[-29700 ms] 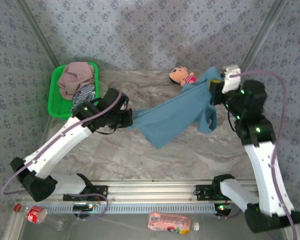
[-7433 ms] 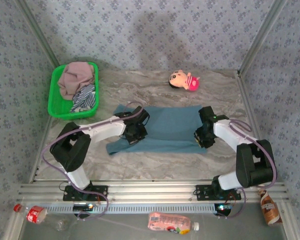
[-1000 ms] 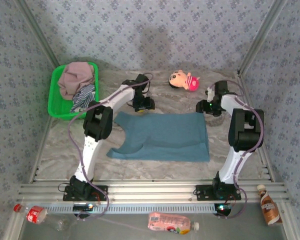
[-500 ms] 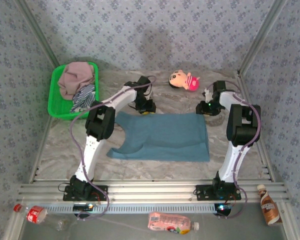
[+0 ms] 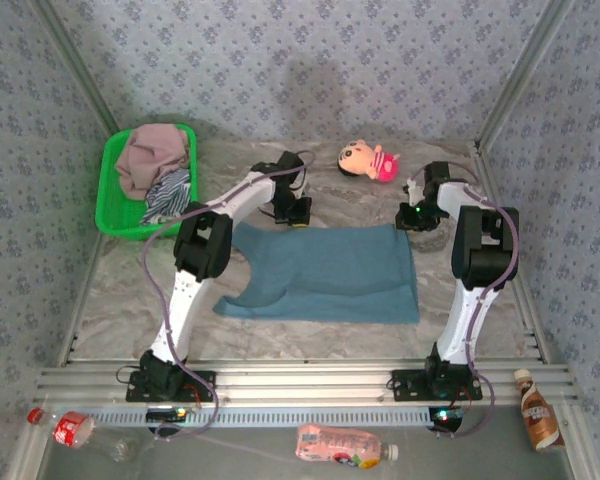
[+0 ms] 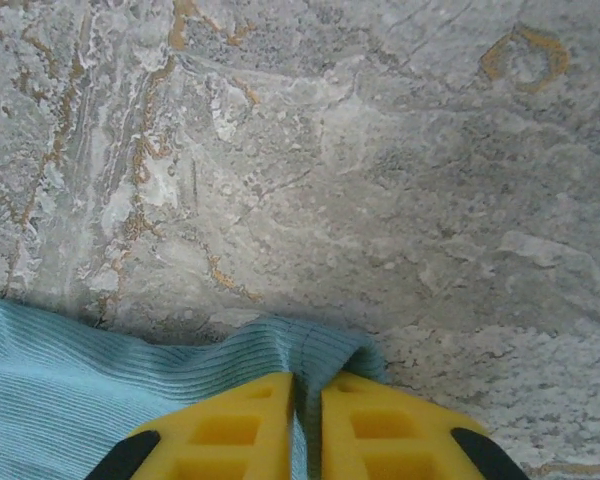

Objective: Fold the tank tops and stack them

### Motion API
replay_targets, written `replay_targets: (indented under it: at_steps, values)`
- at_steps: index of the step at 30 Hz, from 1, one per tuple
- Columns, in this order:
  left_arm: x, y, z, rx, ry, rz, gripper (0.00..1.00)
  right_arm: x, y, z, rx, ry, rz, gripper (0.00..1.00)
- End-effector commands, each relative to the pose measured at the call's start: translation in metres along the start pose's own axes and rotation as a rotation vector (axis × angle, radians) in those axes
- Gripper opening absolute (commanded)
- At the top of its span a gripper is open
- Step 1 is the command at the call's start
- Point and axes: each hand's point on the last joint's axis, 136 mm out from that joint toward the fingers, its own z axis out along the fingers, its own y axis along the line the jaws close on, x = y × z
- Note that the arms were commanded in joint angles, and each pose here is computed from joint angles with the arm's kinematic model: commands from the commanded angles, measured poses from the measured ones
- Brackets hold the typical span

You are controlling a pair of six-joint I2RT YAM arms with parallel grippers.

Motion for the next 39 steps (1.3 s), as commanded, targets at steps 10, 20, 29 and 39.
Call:
replay_targets:
  at_steps: [10, 20, 29, 39]
  values:
    - [-0.008, -0.010, -0.035, -0.029, -0.065, 0.071, 0.00, -0.017, 0.021, -0.039, -0.059, -0.190, -0.061, 0.06]
    - [-0.001, -0.016, -0.057, -0.003, -0.107, 0.048, 0.00, -0.004, 0.019, -0.045, -0.066, -0.205, -0.054, 0.05]
    - [0.006, -0.008, -0.037, -0.026, -0.021, 0.028, 0.40, -0.003, 0.018, -0.044, -0.066, -0.201, -0.052, 0.06]
    - [0.025, -0.013, -0.007, -0.013, 0.085, 0.046, 0.42, 0.000, 0.017, -0.038, -0.080, -0.180, -0.038, 0.06]
